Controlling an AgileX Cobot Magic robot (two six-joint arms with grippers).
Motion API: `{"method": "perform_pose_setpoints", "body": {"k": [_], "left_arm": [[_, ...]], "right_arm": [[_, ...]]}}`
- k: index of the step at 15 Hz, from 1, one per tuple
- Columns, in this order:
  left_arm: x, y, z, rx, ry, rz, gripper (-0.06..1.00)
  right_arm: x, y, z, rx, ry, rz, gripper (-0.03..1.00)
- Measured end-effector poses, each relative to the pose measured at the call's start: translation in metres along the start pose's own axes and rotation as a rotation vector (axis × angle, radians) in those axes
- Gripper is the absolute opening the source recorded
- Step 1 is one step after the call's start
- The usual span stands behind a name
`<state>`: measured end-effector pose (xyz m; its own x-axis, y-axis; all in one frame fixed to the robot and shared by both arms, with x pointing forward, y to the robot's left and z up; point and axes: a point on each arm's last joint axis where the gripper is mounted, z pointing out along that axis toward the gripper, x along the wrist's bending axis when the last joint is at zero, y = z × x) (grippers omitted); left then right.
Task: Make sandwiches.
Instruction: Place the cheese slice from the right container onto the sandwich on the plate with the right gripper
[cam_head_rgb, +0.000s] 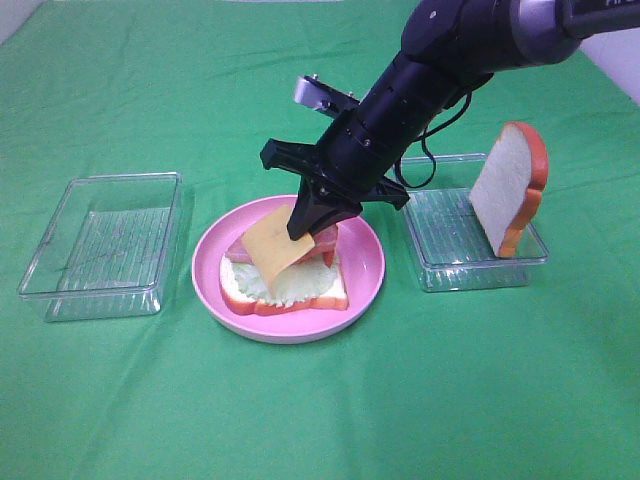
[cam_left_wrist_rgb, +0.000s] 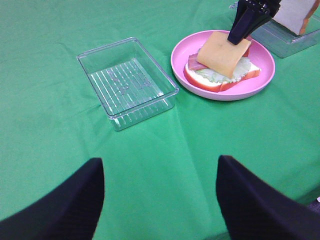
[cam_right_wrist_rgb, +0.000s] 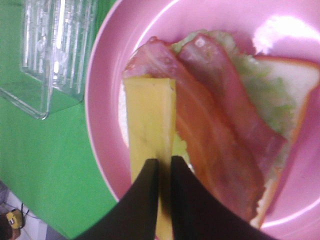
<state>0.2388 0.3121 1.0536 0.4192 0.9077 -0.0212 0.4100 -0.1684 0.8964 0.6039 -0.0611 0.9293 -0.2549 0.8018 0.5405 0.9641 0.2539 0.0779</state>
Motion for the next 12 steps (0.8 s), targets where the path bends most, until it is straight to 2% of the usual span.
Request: {"method": "perform_pose_setpoints", "body": {"k": [3,4,5,8,12], "left_arm": [[0.0,0.0,0.0,0.0,0.0,0.0,0.62],[0.0,0.0,0.0,0.0,0.0,0.0,0.62],[0.0,0.0,0.0,0.0,0.0,0.0,0.62],[0.0,0.0,0.0,0.0,0.0,0.0,0.62],[0.0,0.0,0.0,0.0,0.0,0.0,0.62]], "right_arm": [[-0.0042,0.0006,0.0003,-0.007,-0.044,0.009,0.26],[-0.0049,0.0013,0.0003,-0.014,-0.051,0.017,0.34],[-0.0054,0.0016,0.0003,-0.018,-0.057,0.016,0.46],[-0.0058,0.0018,0.0003,-0.02,-0.061,0.013,0.59],[-0.0069,0.0017,-0.0021,-0.023,-0.087,-0.009,0.63]]}}
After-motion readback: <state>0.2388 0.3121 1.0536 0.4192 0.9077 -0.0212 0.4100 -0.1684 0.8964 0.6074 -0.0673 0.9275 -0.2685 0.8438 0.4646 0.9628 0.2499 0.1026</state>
